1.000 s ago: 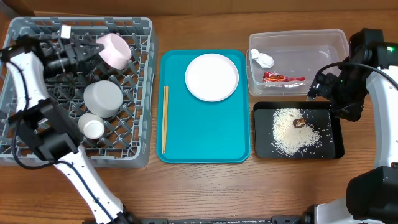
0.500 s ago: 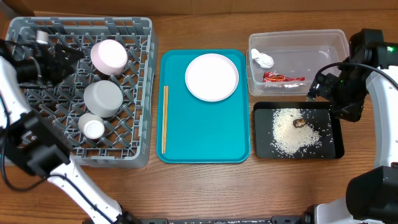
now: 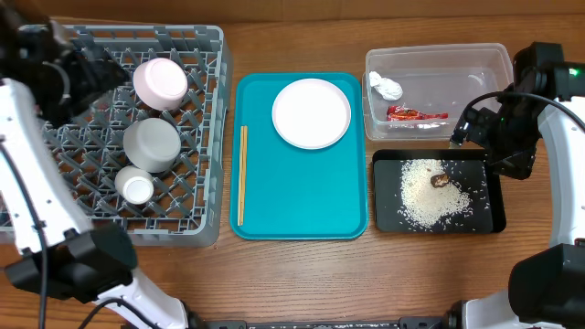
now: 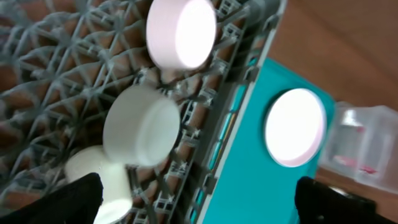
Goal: Sort waste into correct bins and load items into the dishwasher
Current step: 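Lift the pink bowl into the back of the rack and release, then reach the left gripper down to the wooden chopsticks on the tray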
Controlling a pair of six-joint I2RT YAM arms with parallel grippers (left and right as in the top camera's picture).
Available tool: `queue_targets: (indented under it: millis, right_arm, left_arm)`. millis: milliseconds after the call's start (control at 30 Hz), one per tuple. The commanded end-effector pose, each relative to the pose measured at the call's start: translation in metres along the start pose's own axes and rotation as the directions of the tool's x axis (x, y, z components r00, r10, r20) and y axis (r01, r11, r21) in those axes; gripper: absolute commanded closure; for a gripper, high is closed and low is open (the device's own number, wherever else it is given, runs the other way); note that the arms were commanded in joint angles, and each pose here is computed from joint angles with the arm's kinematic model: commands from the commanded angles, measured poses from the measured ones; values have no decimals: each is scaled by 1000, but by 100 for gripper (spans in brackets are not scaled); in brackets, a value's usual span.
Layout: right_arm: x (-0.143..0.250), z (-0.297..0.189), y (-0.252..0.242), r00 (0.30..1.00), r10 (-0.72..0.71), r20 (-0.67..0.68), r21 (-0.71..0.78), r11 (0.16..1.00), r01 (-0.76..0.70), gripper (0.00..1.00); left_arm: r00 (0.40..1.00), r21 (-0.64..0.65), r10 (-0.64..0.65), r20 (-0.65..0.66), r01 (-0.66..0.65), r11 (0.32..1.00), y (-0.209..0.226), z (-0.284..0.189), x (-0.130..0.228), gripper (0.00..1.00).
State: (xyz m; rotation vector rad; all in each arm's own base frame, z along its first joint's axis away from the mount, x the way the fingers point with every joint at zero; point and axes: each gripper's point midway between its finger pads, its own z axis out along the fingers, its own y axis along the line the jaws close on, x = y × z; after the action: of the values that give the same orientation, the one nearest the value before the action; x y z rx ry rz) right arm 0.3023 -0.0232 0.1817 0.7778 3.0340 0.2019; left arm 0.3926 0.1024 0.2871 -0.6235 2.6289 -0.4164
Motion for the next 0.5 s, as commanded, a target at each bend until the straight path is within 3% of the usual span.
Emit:
queue_targets:
  millis: [0, 67, 300, 467]
  right_arm:
    - [-3, -15, 3, 999, -7, 52, -25, 1000, 8, 5]
    - [-3, -15, 3, 999, -7, 52, -25, 1000, 8, 5]
    - [0, -15, 2, 999, -6, 42, -21, 1000, 7, 4]
    - [1, -15, 2, 999, -6, 38, -20, 1000, 7, 2]
  left_arm:
    - [999, -160, -31, 14, 32, 987, -2, -11, 15, 0]
    - [998, -162, -14, -64, 3, 987, -15, -7, 35, 0]
    - [979, -112, 131, -154, -149, 983, -68, 10, 71, 1]
    - [958, -126, 187, -219, -217, 968, -91, 12, 116, 0]
